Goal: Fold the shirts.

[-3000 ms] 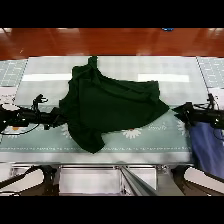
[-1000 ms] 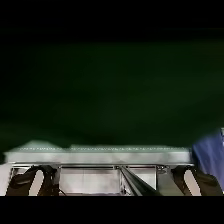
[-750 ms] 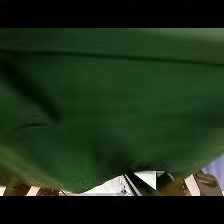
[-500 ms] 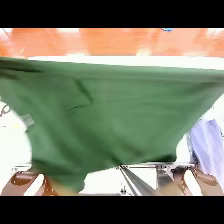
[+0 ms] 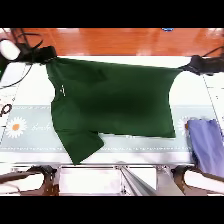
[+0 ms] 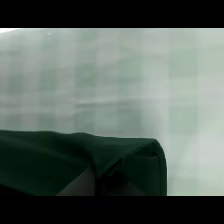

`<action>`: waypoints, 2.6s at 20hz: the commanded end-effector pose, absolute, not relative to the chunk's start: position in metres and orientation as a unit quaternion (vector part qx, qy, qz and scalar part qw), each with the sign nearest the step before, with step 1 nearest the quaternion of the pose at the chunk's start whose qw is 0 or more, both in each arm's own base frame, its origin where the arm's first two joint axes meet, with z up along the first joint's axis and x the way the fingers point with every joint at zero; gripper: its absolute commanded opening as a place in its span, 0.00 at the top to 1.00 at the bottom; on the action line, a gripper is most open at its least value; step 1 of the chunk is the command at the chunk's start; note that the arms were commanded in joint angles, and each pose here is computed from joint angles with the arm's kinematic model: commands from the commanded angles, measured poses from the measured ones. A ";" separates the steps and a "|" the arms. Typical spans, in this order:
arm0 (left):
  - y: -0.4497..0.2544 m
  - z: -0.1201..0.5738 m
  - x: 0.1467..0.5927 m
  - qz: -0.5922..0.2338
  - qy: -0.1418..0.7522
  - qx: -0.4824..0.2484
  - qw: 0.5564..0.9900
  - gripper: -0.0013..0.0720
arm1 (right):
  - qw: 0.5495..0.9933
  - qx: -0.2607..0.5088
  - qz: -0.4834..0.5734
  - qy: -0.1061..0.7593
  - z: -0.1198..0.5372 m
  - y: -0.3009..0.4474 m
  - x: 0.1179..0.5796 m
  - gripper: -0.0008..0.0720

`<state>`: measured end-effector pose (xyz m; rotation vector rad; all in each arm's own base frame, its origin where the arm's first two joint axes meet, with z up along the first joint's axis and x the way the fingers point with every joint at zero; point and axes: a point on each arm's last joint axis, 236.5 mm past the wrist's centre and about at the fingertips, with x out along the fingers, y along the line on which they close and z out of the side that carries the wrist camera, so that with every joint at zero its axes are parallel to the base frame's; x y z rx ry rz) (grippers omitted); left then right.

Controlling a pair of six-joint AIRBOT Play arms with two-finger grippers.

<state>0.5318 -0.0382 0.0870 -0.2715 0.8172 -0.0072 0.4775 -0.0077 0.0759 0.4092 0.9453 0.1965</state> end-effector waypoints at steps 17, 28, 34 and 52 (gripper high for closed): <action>-0.036 -0.041 0.466 -0.099 0.678 -0.088 0.723 0.96 | 0.730 0.225 0.142 0.630 -0.036 0.009 0.463 0.95; -0.038 -0.080 0.423 -0.090 0.733 -0.103 0.666 0.85 | 0.710 0.238 0.130 0.649 -0.061 0.011 0.448 0.65; -0.019 -0.050 0.404 -0.059 0.743 -0.110 0.658 0.29 | 0.706 0.262 0.110 0.649 -0.026 -0.018 0.429 0.42; -0.037 -0.099 0.194 -0.020 0.656 -0.458 0.599 0.29 | 0.745 0.387 0.134 0.527 -0.014 0.031 0.289 0.42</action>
